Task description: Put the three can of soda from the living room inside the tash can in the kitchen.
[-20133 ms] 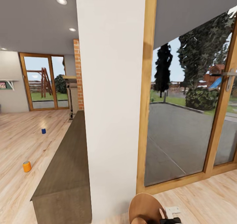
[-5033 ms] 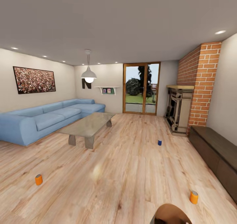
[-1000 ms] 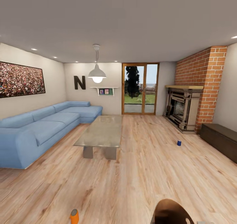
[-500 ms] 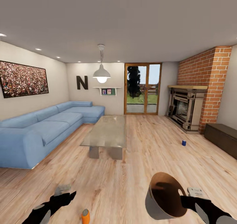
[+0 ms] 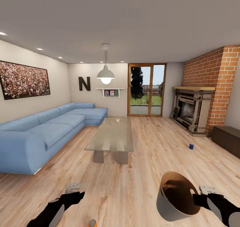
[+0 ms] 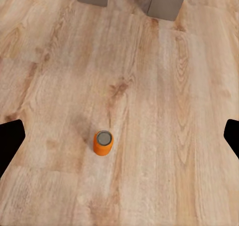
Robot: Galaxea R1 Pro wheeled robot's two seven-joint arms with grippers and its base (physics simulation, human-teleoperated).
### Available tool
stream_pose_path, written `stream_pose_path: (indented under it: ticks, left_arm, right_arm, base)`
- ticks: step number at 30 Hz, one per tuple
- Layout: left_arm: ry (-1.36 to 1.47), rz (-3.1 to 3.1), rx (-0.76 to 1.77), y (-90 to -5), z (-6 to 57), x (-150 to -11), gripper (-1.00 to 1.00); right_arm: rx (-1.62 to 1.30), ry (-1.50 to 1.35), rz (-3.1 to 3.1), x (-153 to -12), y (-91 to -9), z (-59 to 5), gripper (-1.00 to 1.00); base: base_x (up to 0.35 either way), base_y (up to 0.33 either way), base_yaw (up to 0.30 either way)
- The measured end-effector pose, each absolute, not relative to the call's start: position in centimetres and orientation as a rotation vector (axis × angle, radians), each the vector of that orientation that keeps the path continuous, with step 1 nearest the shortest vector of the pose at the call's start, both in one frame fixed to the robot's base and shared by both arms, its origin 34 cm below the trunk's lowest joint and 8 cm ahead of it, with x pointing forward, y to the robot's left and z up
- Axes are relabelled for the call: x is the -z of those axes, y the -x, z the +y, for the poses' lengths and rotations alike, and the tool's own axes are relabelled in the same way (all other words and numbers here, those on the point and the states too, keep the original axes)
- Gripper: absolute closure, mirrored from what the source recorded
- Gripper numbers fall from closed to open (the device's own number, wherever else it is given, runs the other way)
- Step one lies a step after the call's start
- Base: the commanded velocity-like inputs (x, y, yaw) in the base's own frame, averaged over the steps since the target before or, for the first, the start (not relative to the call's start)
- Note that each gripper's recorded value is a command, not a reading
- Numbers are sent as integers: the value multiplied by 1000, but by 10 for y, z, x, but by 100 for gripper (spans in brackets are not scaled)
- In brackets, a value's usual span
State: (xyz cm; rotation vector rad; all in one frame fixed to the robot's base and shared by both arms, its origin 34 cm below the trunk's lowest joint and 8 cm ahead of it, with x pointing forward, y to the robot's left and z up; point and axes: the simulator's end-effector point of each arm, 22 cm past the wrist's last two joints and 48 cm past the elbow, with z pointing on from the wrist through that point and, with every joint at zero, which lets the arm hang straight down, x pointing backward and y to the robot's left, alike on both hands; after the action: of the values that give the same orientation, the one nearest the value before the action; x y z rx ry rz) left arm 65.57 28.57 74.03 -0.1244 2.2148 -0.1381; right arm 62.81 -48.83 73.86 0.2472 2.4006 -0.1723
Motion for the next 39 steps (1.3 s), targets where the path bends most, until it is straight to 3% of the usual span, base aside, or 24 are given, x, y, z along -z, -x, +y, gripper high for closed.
stream_pose_path:
  ticks: [19, 39]
  left_arm:
    - [124, 2220, 138, -655, 285, -739, -100]
    - [137, 2215, 140, -656, 286, -740, -100]
  right_arm:
    - [198, -234, 2337, -745, -634, -493, 100]
    - [166, -218, 2343, -739, -639, -470, 100]
  base:
    - [289, 3, 0]
    - [47, 0, 0]
